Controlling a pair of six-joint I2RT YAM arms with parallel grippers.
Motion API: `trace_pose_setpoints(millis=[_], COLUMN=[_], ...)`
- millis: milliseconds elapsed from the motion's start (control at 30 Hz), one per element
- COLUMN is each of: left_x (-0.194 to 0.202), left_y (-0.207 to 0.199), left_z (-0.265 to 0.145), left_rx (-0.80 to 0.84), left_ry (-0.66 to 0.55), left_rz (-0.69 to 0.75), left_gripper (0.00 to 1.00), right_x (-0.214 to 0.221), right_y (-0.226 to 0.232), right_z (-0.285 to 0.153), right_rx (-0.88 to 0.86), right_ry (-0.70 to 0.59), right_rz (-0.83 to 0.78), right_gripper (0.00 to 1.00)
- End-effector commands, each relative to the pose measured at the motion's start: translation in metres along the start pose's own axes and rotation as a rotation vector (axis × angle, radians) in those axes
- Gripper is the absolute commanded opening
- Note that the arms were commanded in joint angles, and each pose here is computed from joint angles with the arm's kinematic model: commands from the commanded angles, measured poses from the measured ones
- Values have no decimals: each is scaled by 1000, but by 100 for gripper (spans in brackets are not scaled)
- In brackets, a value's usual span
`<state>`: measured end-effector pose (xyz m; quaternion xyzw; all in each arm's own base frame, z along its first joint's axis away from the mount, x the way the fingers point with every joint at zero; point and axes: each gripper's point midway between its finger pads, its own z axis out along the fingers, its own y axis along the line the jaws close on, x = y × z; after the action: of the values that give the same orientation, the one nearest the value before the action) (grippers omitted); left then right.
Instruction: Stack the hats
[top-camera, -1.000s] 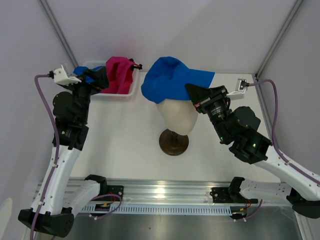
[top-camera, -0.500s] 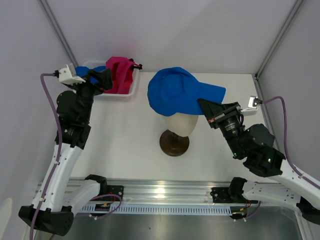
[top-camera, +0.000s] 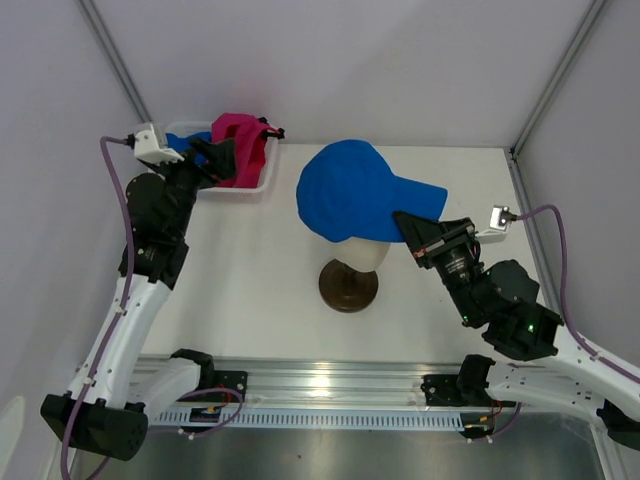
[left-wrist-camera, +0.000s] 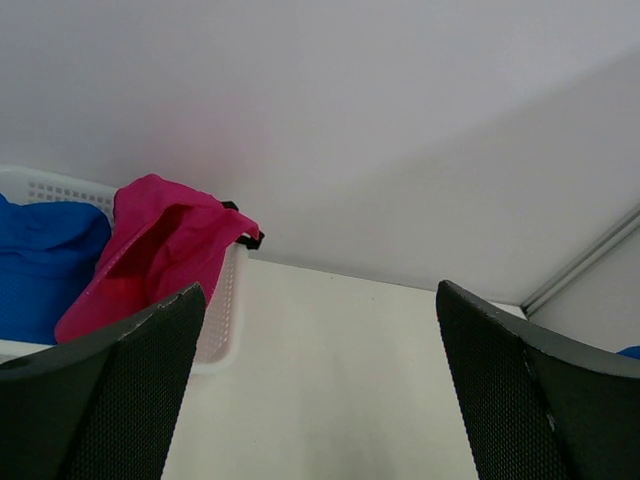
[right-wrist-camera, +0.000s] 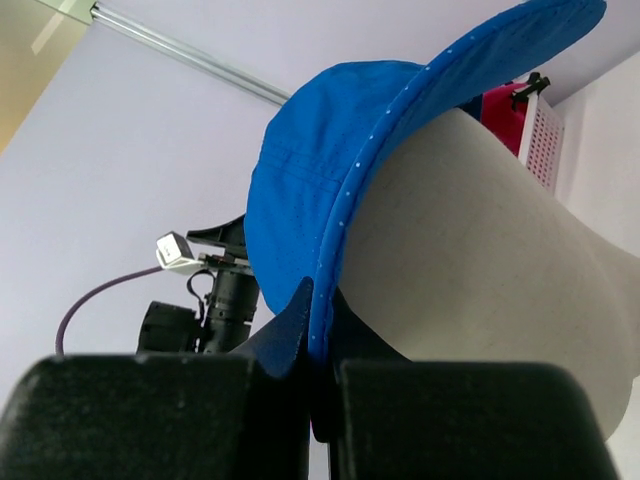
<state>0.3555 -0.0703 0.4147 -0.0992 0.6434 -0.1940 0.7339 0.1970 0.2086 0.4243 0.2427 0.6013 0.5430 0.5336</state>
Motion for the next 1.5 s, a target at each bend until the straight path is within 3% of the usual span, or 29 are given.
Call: trace_pose_setpoints(millis=[0,200,233,267,300,467,567,900,1167,1300,1467], left_x=[-2,17,19,20,22,19,20,14,11,8,2], left_y=[-19,-34,-35,-36,-38,-44,-50,-71,-81,-84,-89], left_z=[6,18,19,20,20,17,13,-6,-23,-35,-43], left_rx=[74,135,140,145,154,176,197,231,235,253,267], left_ry=[9,113,120,124,130,134,158,164,174,185,205], left_rz=[-36,-47,-49,-50,-50,-42,-36,44,116,118,142], left_gripper=[99,93,93,93,93,93,93,95,97,97,98], right_x=[15,7,10,11,16,1,-24,-91,-160,-169,-164], right_y=[-10,10,9,7,-1,-4,-6,-41,-36,-26,8], right_z=[-2,-8,-8,-7,-8,-19,-32,-81,-103,-93,-65], right_rx=[8,-32,-28,-15,16,48,79,179,158,195,253], right_ry=[36,5,11,15,35,38,14,-67,-309,-381,-355], right_rz=[-104,-120,-126,-122,-141,-153,-175,-245,-183,-291,-571], right_gripper=[0,0,4,32,42,81,92,99,99,100,99])
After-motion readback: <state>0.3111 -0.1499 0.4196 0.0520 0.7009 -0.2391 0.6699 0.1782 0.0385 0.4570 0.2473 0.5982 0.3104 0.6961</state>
